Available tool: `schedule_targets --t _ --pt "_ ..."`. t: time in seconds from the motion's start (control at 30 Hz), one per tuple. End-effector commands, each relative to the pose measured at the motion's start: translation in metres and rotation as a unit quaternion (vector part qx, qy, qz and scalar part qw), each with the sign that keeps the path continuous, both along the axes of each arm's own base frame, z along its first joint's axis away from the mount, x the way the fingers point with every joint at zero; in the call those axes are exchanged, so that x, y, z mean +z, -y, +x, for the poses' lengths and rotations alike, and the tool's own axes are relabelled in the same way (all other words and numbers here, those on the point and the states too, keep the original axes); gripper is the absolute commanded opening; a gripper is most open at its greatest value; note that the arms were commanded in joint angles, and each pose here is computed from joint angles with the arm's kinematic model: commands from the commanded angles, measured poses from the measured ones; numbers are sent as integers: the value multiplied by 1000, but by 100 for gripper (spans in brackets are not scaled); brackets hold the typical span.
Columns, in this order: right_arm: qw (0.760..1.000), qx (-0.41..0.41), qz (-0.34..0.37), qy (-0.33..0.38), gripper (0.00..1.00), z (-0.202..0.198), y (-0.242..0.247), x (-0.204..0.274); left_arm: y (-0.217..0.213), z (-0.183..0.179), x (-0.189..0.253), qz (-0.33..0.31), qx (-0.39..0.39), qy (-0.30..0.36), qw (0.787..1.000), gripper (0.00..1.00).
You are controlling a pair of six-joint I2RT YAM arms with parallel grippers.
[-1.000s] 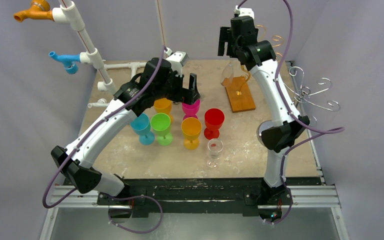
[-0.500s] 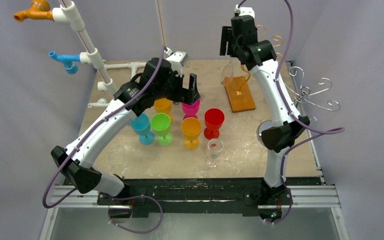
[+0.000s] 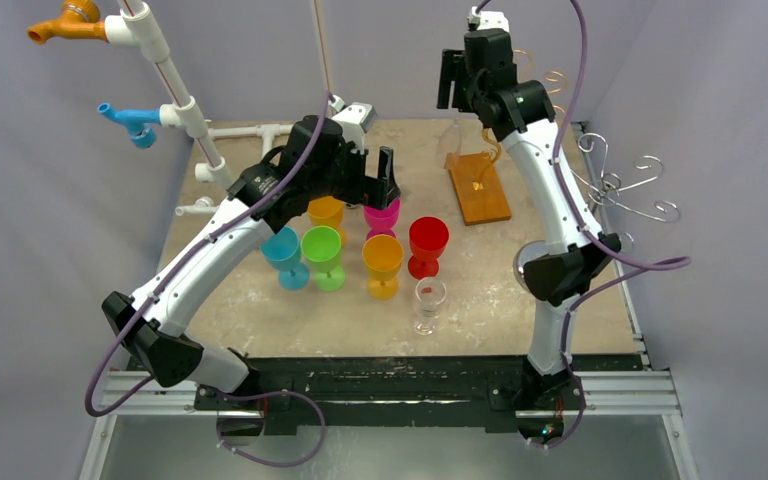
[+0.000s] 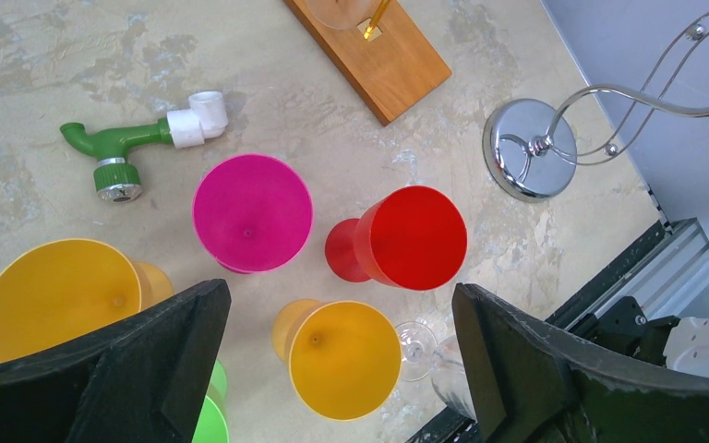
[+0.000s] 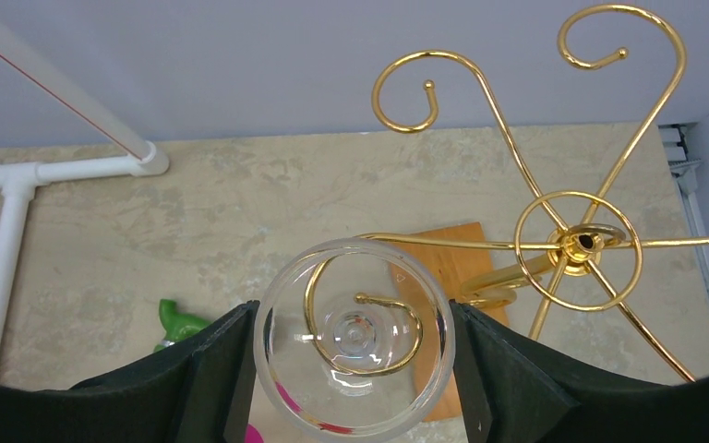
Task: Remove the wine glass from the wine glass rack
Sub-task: Pick up the wine glass from the wine rack.
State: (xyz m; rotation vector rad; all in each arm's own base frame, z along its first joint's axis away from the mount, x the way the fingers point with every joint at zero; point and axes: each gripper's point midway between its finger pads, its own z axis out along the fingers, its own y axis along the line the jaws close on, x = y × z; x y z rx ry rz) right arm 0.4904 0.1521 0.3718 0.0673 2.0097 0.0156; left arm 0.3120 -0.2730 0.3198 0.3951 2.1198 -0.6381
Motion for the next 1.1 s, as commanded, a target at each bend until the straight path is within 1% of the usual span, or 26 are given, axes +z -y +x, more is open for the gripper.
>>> schedule_targets --t 0.0,0.33,0.6,1.07 --pt "996 18 37 82 45 -12 -3 63 0 6 19 -12 -1 30 999 100" --pt "993 18 35 108 46 0 -6 70 -1 4 22 -16 -1 33 999 100" --pt "992 -3 36 125 46 10 -2 75 -3 2 27 -18 -2 35 999 100" --pt "991 -46 24 120 44 12 15 69 -4 -1 31 -20 -3 37 999 100"
